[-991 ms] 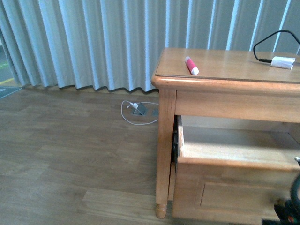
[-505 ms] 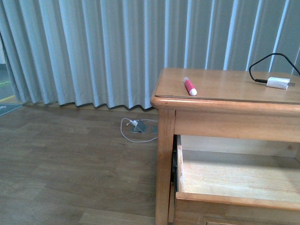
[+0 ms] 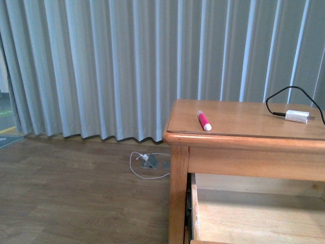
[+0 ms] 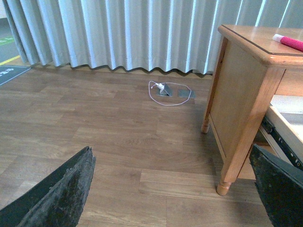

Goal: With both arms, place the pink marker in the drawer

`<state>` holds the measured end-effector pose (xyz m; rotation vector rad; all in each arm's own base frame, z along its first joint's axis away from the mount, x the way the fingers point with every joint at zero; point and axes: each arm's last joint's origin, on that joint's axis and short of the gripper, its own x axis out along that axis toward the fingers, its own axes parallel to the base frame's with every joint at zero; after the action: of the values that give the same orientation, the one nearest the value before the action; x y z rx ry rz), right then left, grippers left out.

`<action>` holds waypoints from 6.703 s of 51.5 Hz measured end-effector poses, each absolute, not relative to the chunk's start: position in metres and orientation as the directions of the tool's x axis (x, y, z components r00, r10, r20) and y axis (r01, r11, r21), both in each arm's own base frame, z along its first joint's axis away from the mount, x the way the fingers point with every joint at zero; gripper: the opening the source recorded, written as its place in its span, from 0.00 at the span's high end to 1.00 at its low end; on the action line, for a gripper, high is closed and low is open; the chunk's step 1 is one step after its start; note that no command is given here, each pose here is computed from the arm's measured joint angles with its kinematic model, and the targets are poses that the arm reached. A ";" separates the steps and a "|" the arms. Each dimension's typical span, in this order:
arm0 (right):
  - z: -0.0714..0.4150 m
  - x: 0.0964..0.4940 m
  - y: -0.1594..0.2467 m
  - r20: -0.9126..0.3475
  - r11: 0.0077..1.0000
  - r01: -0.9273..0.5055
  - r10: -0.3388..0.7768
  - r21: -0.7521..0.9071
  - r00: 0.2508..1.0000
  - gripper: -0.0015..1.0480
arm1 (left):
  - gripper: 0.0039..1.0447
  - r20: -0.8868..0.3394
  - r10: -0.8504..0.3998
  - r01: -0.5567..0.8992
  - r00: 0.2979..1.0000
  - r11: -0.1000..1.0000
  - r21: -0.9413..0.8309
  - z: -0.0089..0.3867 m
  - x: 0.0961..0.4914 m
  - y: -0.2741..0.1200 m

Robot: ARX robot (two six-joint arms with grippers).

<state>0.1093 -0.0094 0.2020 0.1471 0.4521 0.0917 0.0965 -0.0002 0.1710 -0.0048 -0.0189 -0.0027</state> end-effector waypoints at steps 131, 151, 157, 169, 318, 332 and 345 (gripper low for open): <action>0.201 0.101 -0.009 -0.435 0.993 -0.032 0.080 0.116 0.897 0.08 | 0.28 -0.291 -0.402 0.442 0.868 0.893 0.084 0.238 0.465 -0.272; 0.201 0.101 -0.009 -0.435 0.993 -0.032 0.080 0.116 0.897 0.08 | 0.86 -0.258 -0.563 0.613 0.785 0.767 0.189 0.237 0.443 -0.249; 0.201 0.101 -0.009 -0.435 0.993 -0.032 0.080 0.116 0.897 0.08 | 0.86 -0.243 -0.674 0.717 0.697 0.657 0.235 0.240 0.420 -0.230; 0.201 0.101 -0.009 -0.435 0.993 -0.032 0.080 0.116 0.897 0.08 | 0.86 -0.225 -0.804 0.831 0.551 0.503 0.238 0.250 0.386 -0.213; 0.200 0.101 -0.009 -0.436 0.993 -0.032 0.080 0.116 0.897 0.08 | 0.96 0.028 0.002 -0.001 1.000 1.000 -0.005 0.175 0.111 0.000; 0.200 0.101 -0.009 -0.436 0.993 -0.032 0.080 0.116 0.897 0.08 | 0.96 0.002 0.002 -0.002 1.000 1.000 -0.005 0.171 0.103 0.000; 0.200 0.101 -0.009 -0.436 0.993 -0.032 0.079 0.116 0.896 0.08 | 0.96 0.020 0.001 -0.001 1.000 1.000 -0.005 0.171 0.097 0.000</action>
<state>0.1010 -0.0093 0.2003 0.1065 0.4558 0.0577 0.0966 0.0001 0.1712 -0.0051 -0.0200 0.0011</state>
